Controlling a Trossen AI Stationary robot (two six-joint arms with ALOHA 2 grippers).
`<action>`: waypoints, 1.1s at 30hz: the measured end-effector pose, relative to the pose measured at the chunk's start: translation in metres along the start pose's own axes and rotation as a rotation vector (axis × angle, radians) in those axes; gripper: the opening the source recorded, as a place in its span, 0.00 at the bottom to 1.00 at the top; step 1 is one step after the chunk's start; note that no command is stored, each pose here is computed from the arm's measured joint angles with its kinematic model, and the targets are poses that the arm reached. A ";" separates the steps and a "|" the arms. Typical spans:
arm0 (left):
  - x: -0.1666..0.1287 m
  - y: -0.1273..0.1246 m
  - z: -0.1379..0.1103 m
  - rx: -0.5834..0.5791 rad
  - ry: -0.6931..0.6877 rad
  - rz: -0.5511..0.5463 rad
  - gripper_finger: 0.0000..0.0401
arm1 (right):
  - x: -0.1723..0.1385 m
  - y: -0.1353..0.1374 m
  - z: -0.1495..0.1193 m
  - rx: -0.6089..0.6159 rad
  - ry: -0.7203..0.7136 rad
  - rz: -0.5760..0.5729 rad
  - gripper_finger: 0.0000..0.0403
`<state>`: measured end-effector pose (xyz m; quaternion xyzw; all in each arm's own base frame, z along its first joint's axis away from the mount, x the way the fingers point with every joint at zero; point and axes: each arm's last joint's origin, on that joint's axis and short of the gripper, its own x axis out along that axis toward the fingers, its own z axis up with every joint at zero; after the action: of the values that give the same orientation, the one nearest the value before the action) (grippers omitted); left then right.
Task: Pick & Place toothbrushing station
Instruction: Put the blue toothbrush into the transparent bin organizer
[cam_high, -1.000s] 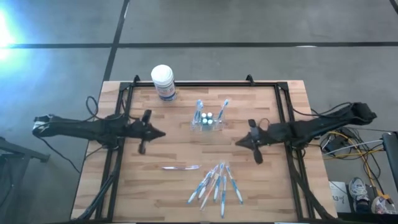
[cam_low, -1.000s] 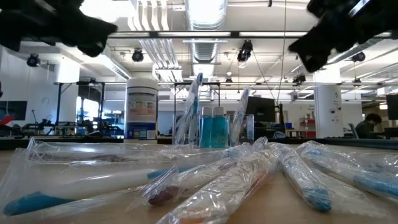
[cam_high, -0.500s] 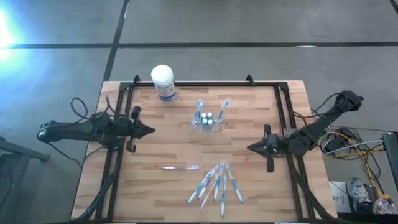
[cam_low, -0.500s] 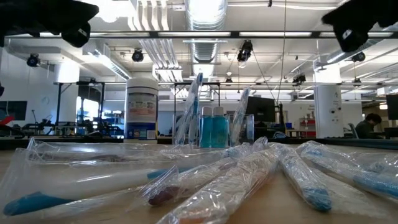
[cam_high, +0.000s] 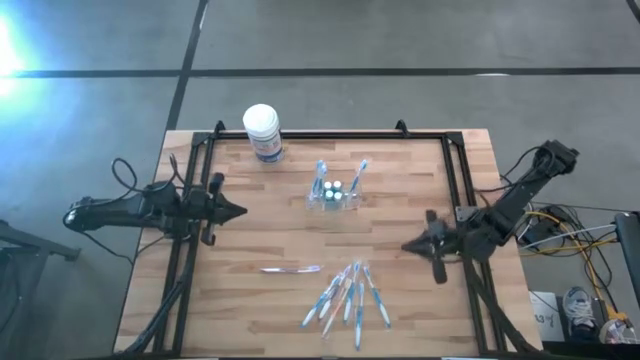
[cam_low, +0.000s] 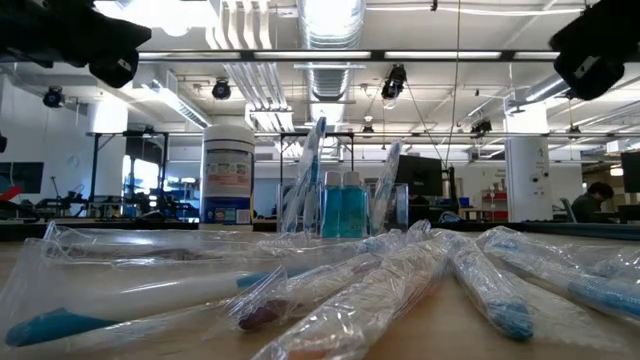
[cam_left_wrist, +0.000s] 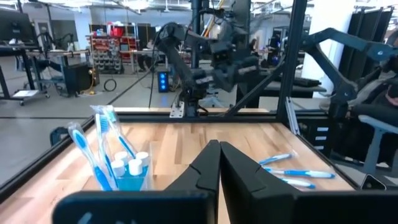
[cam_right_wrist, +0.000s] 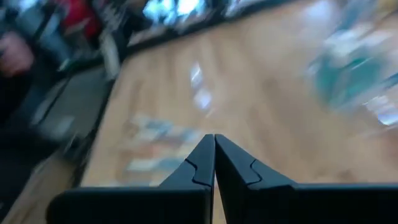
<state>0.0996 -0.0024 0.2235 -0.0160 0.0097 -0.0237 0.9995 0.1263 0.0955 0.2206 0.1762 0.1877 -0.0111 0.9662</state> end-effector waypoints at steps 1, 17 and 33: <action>0.000 0.000 0.000 0.000 -0.001 0.000 0.04 | 0.004 0.004 -0.001 0.004 0.038 0.014 0.02; 0.000 0.000 0.000 -0.055 -0.002 -0.003 0.03 | 0.086 0.072 -0.010 0.292 0.588 -0.404 0.09; 0.000 -0.002 -0.001 -0.076 0.017 -0.063 0.02 | 0.173 0.063 -0.008 0.329 0.789 -0.595 0.61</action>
<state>0.0994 -0.0043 0.2222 -0.0542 0.0185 -0.0547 0.9969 0.2902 0.1652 0.1716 0.2556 0.5752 -0.2476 0.7366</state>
